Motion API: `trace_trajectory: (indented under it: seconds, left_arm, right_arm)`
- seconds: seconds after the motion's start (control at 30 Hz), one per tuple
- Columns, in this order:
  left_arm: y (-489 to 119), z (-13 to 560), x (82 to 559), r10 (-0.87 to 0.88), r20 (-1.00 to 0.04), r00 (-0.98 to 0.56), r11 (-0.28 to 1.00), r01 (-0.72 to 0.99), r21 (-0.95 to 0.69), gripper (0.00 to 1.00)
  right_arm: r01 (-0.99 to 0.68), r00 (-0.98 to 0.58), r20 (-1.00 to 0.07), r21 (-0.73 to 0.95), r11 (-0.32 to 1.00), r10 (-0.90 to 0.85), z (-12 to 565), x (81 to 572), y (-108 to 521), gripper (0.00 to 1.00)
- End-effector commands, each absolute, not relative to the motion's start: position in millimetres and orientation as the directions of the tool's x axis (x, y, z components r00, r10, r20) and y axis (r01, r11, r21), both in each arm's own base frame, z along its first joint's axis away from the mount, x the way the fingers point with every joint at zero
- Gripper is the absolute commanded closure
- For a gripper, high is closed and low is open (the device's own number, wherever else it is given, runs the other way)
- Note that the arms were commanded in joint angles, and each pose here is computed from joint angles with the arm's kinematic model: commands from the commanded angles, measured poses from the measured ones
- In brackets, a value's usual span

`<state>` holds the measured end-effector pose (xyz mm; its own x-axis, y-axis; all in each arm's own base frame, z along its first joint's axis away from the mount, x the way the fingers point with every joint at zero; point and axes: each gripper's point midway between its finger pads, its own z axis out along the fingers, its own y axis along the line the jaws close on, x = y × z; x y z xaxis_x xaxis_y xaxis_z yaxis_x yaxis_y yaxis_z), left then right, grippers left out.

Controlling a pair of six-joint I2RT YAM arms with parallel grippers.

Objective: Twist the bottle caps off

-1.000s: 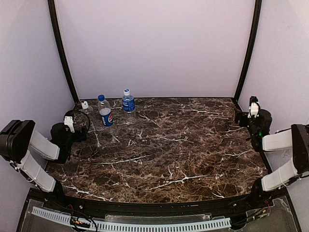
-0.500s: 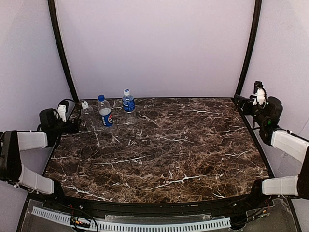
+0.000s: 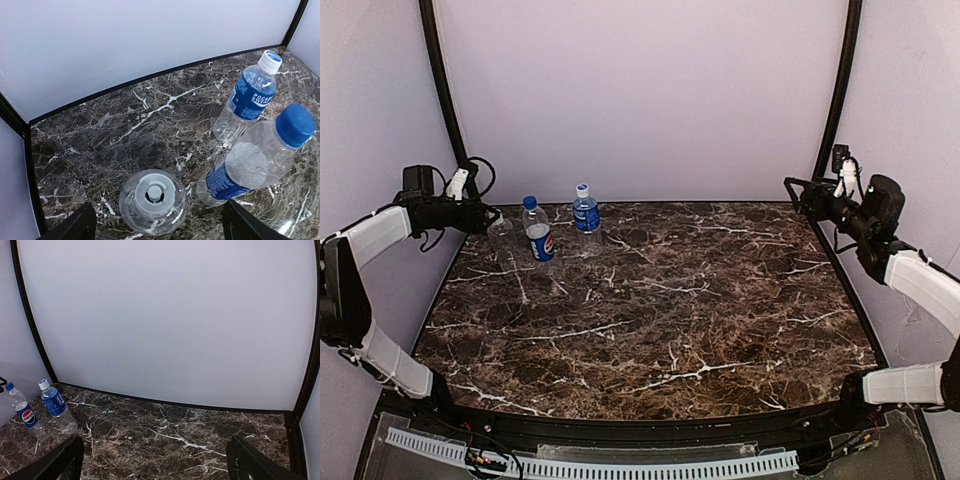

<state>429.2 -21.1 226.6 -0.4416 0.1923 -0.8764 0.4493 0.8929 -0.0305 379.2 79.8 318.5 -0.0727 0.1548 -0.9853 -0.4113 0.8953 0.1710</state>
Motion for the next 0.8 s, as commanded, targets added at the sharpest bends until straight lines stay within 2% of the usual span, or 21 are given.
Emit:
trace_trajectory:
  seconds: [0.0, 0.07, 0.17, 0.43, 0.6, 0.67, 0.73, 0.77]
  left_arm:
    - [-23, 211, 444, 0.176, -0.828, -0.533, 0.911, 0.406, -0.068, 0.16]
    - [-25, 208, 449, 0.177, -0.821, -0.543, 0.909, 0.409, -0.075, 0.22]
    - [-29, 205, 453, 0.182, -0.818, -0.545, 0.906, 0.417, -0.076, 0.25]
    - [-31, 196, 460, 0.175, -0.804, -0.568, 0.906, 0.413, -0.095, 0.55]
    - [-32, 190, 460, 0.171, -0.79, -0.589, 0.902, 0.417, -0.116, 0.58]
    - [-31, 188, 462, 0.171, -0.784, -0.596, 0.904, 0.412, -0.116, 0.64]
    - [-30, 189, 464, 0.169, -0.784, -0.598, 0.905, 0.408, -0.116, 0.76]
    - [-30, 189, 464, 0.168, -0.783, -0.599, 0.906, 0.408, -0.118, 0.88]
  right_arm:
    - [-0.451, -0.067, -0.985, 0.174, 0.875, 0.161, 329, 372, 90, 0.01]
    - [-0.443, -0.071, -0.985, 0.174, 0.88, 0.159, 326, 372, 89, 0.02]
    - [-0.435, -0.081, -0.984, 0.176, 0.883, 0.157, 320, 373, 89, 0.01]
    - [-0.424, -0.103, -0.984, 0.175, 0.888, 0.145, 312, 376, 88, 0.01]
    - [-0.422, -0.106, -0.985, 0.171, 0.89, 0.138, 311, 376, 87, 0.01]
    - [-0.419, -0.106, -0.985, 0.168, 0.892, 0.135, 311, 375, 87, 0.01]
    - [-0.416, -0.109, -0.985, 0.167, 0.894, 0.133, 310, 375, 86, 0.01]
    - [-0.415, -0.108, -0.985, 0.167, 0.894, 0.133, 311, 375, 86, 0.01]
